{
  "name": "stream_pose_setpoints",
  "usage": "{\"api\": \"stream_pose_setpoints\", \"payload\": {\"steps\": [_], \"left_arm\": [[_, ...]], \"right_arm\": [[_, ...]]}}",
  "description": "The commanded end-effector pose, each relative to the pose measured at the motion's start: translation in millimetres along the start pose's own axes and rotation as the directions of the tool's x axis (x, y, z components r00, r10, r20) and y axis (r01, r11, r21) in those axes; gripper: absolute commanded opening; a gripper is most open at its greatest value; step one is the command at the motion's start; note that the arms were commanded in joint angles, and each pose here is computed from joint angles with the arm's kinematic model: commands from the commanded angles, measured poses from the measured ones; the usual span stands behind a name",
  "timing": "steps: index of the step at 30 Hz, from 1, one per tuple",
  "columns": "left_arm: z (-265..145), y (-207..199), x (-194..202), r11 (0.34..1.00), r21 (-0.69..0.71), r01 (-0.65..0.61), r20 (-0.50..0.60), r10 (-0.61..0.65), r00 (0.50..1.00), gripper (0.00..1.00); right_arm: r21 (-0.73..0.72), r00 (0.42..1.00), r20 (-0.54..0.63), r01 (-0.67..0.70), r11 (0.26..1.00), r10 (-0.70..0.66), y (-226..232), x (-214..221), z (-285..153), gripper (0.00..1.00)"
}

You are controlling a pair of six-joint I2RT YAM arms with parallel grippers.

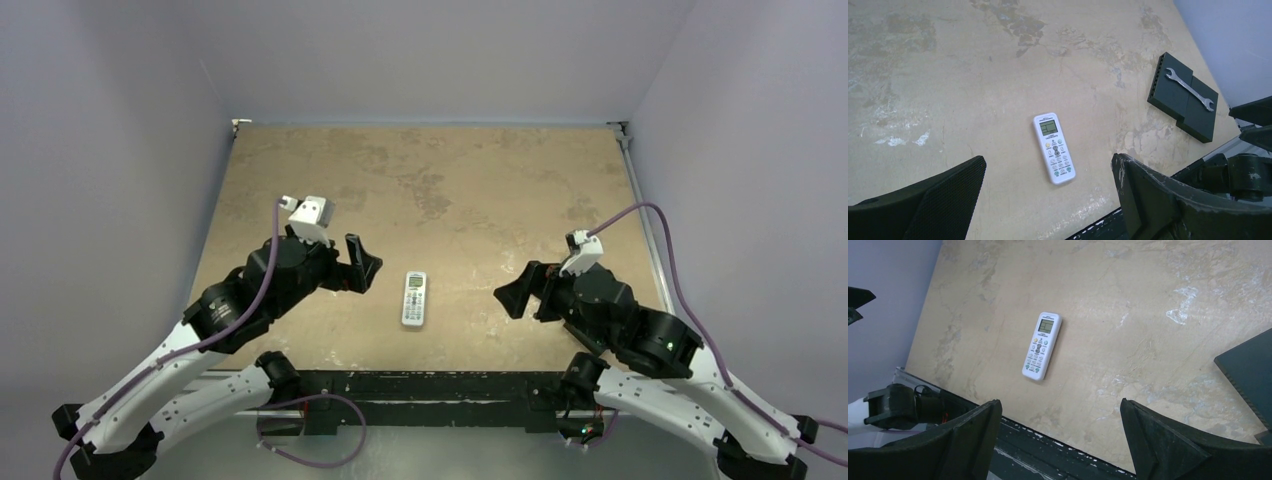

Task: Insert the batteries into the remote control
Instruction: Reset both arms

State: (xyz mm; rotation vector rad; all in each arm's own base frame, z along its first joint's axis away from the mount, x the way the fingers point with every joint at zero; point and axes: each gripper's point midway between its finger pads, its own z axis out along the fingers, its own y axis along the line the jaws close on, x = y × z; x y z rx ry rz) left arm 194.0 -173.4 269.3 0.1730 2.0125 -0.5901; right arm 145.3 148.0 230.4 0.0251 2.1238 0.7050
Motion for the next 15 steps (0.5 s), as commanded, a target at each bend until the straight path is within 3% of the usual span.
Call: {"api": "stream_pose_setpoints", "payload": {"steps": [1,6,15], "left_arm": [[-7,5,7,1.0,0.01,0.021,0.016,-0.021,1.0,0.99],[-6,16,26,0.999,-0.007,0.039,0.002,-0.039,0.999,0.99],[-12,20,23,0.999,-0.011,0.038,0.035,-0.038,0.999,0.99]], "right_arm": [[0.018,0.999,0.043,-0.028,0.999,0.027,-4,-8,-1,0.99],[0.019,0.998,0.051,-0.047,0.999,0.046,-7,-6,-3,0.99],[0.016,0.998,0.052,-0.024,1.0,0.023,-5,-8,-1,0.99]]}}
